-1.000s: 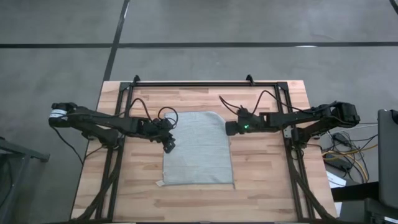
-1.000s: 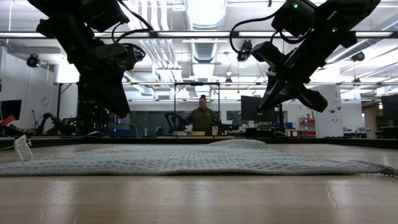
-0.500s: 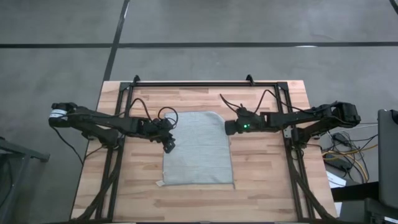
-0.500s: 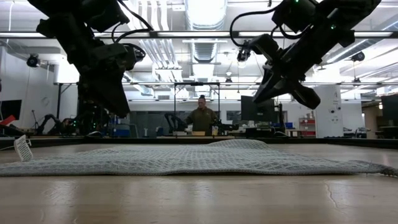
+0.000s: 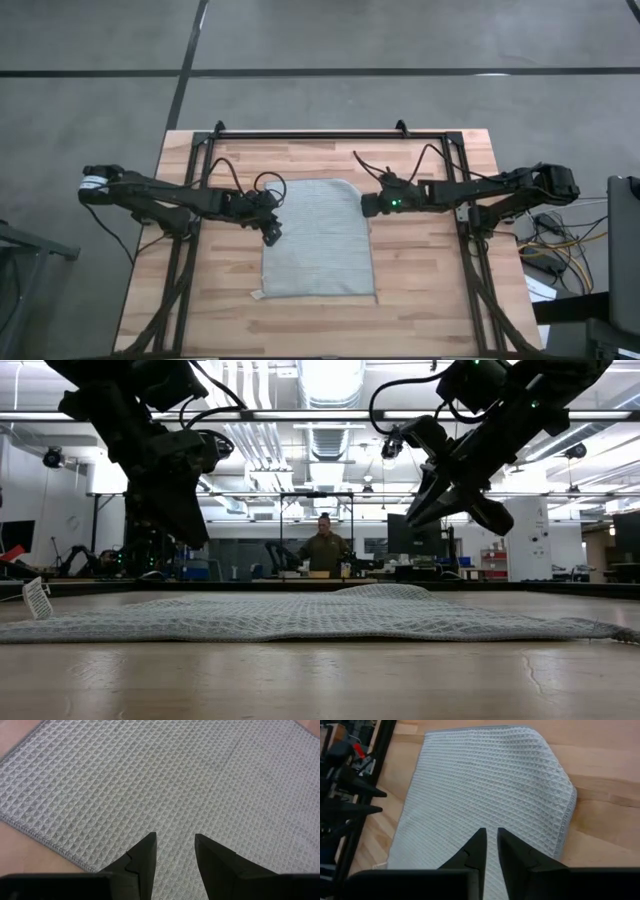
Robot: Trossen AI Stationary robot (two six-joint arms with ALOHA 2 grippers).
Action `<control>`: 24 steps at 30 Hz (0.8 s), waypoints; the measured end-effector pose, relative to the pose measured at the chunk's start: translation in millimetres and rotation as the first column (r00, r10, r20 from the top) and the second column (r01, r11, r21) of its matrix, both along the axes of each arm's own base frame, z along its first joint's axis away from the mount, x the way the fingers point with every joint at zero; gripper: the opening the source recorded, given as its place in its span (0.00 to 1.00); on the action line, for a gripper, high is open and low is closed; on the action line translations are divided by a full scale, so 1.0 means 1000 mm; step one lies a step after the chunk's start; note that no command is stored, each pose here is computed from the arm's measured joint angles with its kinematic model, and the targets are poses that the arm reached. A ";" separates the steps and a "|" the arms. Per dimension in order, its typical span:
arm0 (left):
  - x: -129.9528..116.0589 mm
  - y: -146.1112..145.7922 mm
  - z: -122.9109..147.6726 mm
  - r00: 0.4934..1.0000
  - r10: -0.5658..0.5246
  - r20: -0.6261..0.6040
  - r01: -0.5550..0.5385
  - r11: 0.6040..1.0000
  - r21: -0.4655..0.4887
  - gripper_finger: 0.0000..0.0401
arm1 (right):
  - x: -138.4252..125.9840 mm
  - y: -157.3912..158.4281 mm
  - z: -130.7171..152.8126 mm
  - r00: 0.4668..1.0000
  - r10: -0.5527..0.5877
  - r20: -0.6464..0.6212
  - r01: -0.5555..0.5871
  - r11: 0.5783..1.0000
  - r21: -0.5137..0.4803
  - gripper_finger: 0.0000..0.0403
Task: Fold microfiber towels
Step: Fold the microfiber cloth on the table
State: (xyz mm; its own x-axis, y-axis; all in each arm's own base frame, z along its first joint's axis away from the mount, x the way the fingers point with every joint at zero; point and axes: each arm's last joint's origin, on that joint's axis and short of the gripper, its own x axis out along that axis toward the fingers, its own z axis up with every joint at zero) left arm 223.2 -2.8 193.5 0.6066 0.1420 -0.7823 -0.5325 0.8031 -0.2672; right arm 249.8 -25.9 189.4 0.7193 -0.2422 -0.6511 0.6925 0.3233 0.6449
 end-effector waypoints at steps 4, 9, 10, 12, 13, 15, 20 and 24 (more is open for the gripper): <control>0.000 0.000 0.000 1.000 0.000 0.000 0.000 1.000 0.000 0.34 | -0.001 0.000 -0.002 1.000 -0.001 -0.023 0.001 1.000 0.000 0.20; 0.000 0.000 0.000 1.000 0.000 0.000 0.000 1.000 0.000 0.34 | -0.003 0.000 -0.004 0.999 -0.017 -0.050 0.016 1.000 -0.012 0.29; 0.000 0.000 0.000 1.000 0.000 0.000 0.000 1.000 0.000 0.34 | -0.003 -0.001 -0.004 0.998 -0.021 -0.053 0.020 1.000 -0.016 0.31; 0.000 0.000 0.000 1.000 0.000 0.000 0.000 1.000 0.000 0.34 | -0.003 -0.001 -0.003 0.999 -0.022 -0.049 0.021 1.000 -0.017 0.33; 0.000 0.000 0.000 1.000 0.000 0.000 0.000 1.000 0.000 0.34 | -0.003 -0.001 -0.003 0.999 -0.022 -0.049 0.021 1.000 -0.018 0.34; 0.000 0.000 0.000 1.000 0.000 0.000 0.000 1.000 0.000 0.34 | -0.003 -0.001 -0.003 0.999 -0.017 -0.052 0.016 1.000 -0.023 0.36; 0.000 0.000 0.000 1.000 0.000 0.000 0.000 1.000 0.000 0.34 | -0.003 -0.002 -0.003 0.998 -0.030 -0.050 0.028 0.999 -0.026 0.37; 0.000 0.000 0.000 1.000 0.000 0.000 0.000 1.000 0.000 0.34 | -0.004 -0.003 -0.003 0.997 -0.069 -0.045 0.068 0.997 -0.029 0.37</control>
